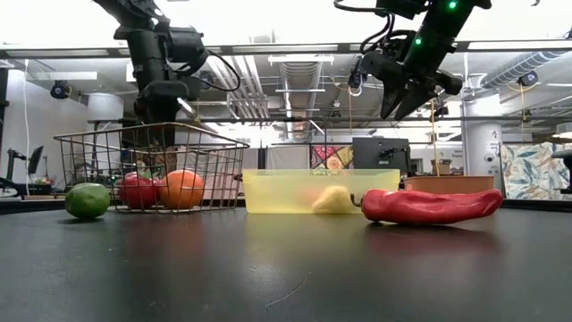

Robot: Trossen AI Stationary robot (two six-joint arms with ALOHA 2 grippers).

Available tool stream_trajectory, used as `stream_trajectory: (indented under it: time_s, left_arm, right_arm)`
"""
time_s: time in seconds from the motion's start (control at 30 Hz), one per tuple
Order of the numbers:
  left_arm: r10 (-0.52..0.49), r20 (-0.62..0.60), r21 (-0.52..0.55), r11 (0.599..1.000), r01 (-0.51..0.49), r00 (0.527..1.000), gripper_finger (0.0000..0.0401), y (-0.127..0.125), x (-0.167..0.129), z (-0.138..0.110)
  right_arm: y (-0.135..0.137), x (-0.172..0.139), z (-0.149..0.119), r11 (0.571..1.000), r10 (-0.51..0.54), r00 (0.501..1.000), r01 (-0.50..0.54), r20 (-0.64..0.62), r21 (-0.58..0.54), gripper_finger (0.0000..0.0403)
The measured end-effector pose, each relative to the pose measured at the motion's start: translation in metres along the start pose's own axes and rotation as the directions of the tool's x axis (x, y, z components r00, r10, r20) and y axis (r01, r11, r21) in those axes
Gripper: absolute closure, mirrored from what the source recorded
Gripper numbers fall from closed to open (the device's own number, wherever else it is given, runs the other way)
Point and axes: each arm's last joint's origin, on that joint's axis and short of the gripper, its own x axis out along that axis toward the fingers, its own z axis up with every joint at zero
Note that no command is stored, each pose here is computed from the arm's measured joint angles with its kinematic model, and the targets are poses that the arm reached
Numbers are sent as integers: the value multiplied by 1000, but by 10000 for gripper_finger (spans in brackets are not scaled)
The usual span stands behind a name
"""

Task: Sort produce into baskets
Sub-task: Put the fresno pepper into the yellow bin

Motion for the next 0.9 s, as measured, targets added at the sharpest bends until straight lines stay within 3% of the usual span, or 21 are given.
stream_trajectory:
  time_s: [0.2, 0.43, 0.63, 0.9]
  left_arm:
    - [-26, 75, -4, 1000, 26, 997, 199, -15, -20, -7]
    - [-105, 213, 53, 994, 96, 971, 200, -54, -59, -29]
    - [-102, 333, 98, 992, 73, 937, 200, -90, -84, -56]
    - [-164, 388, 193, 977, 94, 907, 200, -131, -96, -86]
  right_arm:
    - [0, 0, -1, 1000, -1, 1000, 1, -3, -4, 252]
    - [8, -6, -10, 998, 35, 999, -35, -6, -48, 253]
    - [21, -17, -18, 990, 101, 995, -100, 1, -96, 259]
    - [39, -30, -23, 965, 237, 970, -229, 49, -130, 243]
